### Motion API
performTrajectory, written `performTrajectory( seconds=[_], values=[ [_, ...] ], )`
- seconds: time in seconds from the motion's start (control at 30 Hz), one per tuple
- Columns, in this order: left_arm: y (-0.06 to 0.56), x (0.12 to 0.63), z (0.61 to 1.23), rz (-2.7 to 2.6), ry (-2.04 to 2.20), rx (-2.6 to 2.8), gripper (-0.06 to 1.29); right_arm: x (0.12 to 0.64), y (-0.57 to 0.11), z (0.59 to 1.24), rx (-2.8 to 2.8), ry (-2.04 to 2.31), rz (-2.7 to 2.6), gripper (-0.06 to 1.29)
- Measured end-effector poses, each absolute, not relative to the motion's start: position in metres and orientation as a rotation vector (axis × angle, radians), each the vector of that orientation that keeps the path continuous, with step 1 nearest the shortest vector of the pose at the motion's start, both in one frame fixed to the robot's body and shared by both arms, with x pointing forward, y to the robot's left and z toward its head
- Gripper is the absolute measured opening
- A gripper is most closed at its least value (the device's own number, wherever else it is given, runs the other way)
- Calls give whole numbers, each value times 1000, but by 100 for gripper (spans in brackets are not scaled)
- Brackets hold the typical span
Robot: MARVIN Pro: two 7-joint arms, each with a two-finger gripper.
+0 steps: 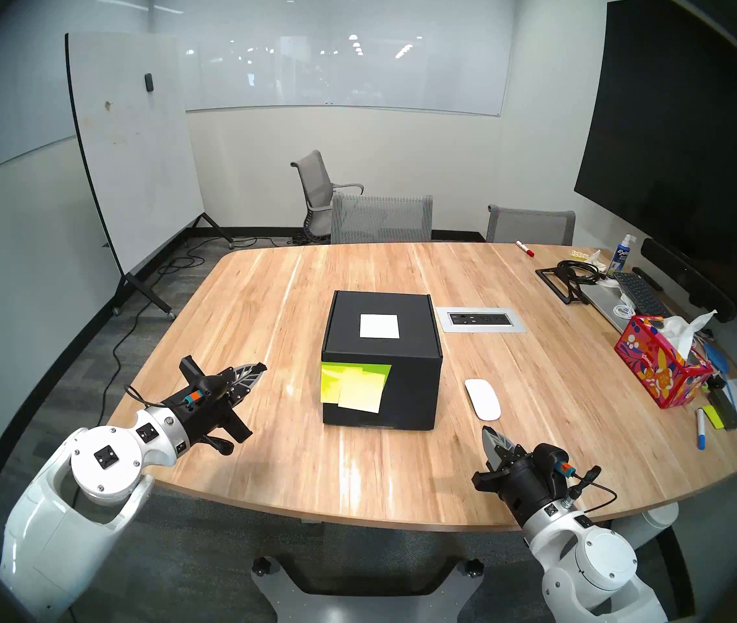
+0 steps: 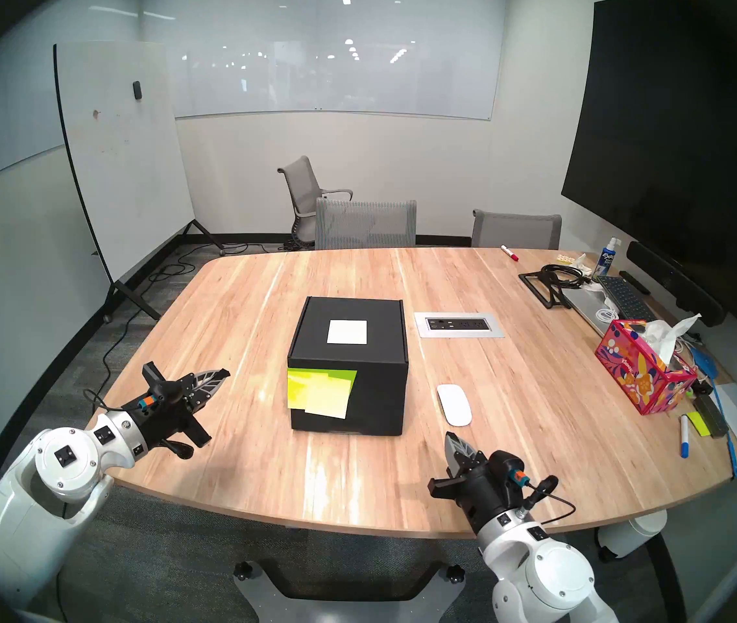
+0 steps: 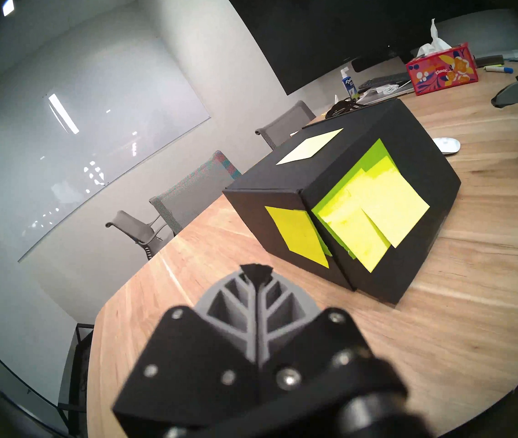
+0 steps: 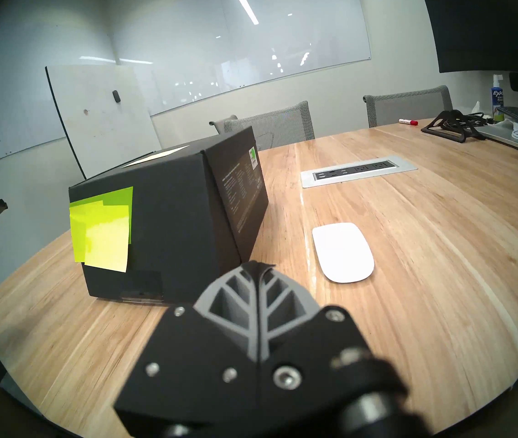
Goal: Open the box and place the mouse inside
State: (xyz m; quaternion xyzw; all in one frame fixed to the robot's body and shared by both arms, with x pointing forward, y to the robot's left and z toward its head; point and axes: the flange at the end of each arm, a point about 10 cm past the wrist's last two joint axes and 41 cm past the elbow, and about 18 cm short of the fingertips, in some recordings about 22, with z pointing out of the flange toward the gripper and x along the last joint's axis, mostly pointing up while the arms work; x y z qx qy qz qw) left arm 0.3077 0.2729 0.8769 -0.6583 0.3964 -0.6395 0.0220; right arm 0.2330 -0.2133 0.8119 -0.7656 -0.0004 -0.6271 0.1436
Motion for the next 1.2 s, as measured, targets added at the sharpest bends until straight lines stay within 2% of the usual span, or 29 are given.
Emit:
performTrajectory(
  seconds=[0.47, 1.2],
  values=[
    [237, 293, 850, -1982, 1256, -2011, -2, 230, -209, 809, -2187, 9, -1826, -3],
    [207, 313, 815, -1919, 1225, -2022, -2, 220, -207, 810, -2201, 37, -1836, -3]
  ],
)
